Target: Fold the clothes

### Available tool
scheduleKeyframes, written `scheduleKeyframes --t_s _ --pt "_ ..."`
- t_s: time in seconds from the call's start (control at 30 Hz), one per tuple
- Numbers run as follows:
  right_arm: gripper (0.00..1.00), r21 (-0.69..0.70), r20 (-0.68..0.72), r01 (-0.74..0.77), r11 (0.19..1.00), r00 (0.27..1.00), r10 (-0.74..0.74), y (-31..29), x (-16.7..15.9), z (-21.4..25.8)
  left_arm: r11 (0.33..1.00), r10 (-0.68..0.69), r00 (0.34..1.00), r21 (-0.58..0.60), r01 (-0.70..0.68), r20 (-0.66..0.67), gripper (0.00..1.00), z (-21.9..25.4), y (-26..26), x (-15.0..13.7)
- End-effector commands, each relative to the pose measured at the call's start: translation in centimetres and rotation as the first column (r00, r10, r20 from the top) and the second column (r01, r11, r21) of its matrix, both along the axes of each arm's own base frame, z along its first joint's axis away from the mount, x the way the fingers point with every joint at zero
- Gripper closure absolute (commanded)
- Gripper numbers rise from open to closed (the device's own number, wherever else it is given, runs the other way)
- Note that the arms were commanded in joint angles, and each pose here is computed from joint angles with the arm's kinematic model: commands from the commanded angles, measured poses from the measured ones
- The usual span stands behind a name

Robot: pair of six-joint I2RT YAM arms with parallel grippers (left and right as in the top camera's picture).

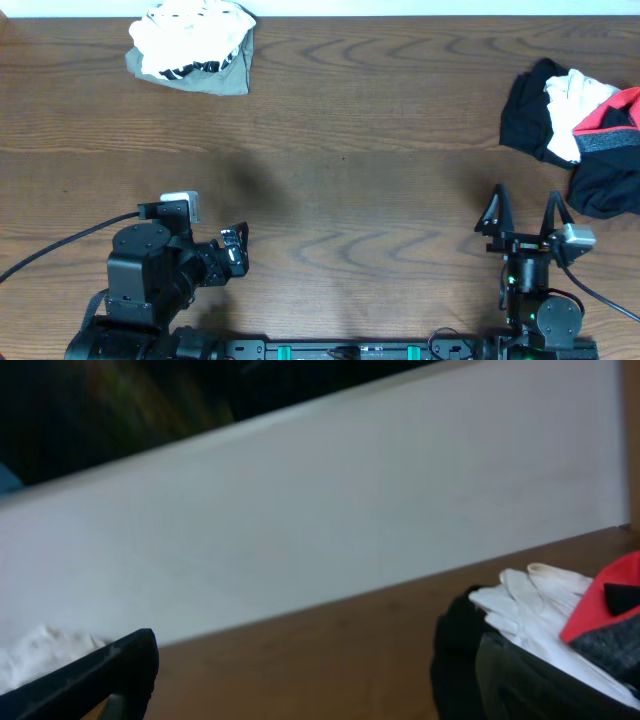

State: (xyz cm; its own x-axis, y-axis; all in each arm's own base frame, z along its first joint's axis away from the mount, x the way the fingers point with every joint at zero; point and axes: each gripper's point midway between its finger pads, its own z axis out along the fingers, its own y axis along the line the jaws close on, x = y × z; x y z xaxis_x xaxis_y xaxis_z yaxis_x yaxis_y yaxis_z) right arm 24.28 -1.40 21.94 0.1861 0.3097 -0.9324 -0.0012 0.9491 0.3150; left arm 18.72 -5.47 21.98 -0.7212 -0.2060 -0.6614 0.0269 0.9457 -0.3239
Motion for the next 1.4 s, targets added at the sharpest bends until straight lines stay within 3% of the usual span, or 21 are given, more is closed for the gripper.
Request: scheduleKeyframes --t_s 0.0,0.23,1.37 --pt "0.01 -0.081 -0.044 -0.013 0.997 0.999 0.009 0.4 0.1 -1.1 1.000 -0.008 1.000 -0.011 0.008 0.002 0.02 0.1 -0.2 -0.1" --pt "0.01 -0.081 -0.257 -0.030 0.996 0.966 0.008 0.4 0.3 -6.3 1.000 -0.007 1.000 -0.011 0.007 0.002 0.02 0.1 -0.2 -0.1" --pt "0.01 -0.108 -0.254 -0.034 0.994 0.967 0.006 0.4 0.3 -6.2 1.000 -0.008 1.000 -0.011 0.008 0.002 0.02 0.1 -0.2 -0.1"
